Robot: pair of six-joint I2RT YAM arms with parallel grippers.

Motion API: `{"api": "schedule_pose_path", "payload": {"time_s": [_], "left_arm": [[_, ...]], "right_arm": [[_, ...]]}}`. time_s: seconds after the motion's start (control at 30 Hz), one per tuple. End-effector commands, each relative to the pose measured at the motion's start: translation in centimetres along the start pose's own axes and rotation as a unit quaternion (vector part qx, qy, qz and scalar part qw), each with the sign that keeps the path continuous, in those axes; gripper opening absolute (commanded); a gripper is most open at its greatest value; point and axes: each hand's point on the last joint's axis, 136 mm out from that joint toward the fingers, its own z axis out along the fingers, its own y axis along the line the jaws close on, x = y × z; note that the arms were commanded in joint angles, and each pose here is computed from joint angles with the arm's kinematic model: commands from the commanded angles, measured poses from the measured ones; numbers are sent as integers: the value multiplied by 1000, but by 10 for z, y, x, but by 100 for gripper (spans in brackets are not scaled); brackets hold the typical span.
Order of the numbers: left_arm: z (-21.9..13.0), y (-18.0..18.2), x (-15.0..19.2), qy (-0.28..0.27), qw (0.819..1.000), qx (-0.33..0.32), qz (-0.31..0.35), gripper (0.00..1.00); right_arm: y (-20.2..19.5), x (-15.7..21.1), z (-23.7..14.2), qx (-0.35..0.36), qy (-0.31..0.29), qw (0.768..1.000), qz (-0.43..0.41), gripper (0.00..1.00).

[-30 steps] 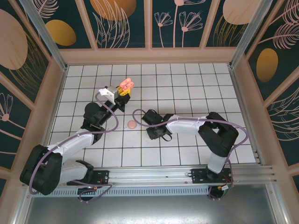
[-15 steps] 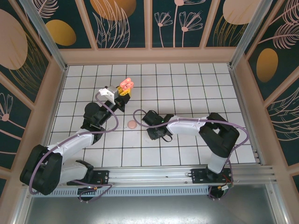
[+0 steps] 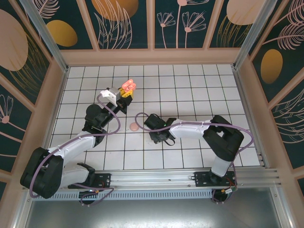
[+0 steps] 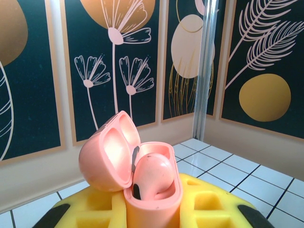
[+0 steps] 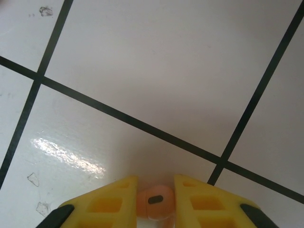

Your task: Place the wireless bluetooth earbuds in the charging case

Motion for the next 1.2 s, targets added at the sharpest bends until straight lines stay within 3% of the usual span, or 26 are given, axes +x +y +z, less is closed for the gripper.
{"api": "schedule_pose_path", "payload": {"time_s": [0.0, 0.13, 0.3, 0.47, 0.57, 0.83, 1.17], "left_arm": [[2, 1, -16, -20, 1000, 2, 4, 0], [2, -1, -14, -16, 1000, 7, 7, 0], [1, -13, -9, -5, 999, 42, 15, 0], [-5, -42, -10, -12, 991, 128, 24, 0], [-5, -57, -12, -11, 984, 175, 25, 0], [5, -80, -15, 4, 967, 255, 9, 0], [18, -88, -18, 5, 961, 277, 1, 0]], "right_arm": [[-11, 4, -11, 21, -4, 1000, 5, 21], [-15, -32, -51, 15, -72, 997, 23, 21], [-17, -104, -148, -14, -220, 975, 36, 21], [-18, -171, -268, -56, -401, 914, 19, 22], [-18, -192, -313, -83, -470, 879, 4, 23], [-13, -209, -333, -184, -508, 841, -13, 23], [-5, -203, -318, -241, -500, 832, -12, 23]]}}
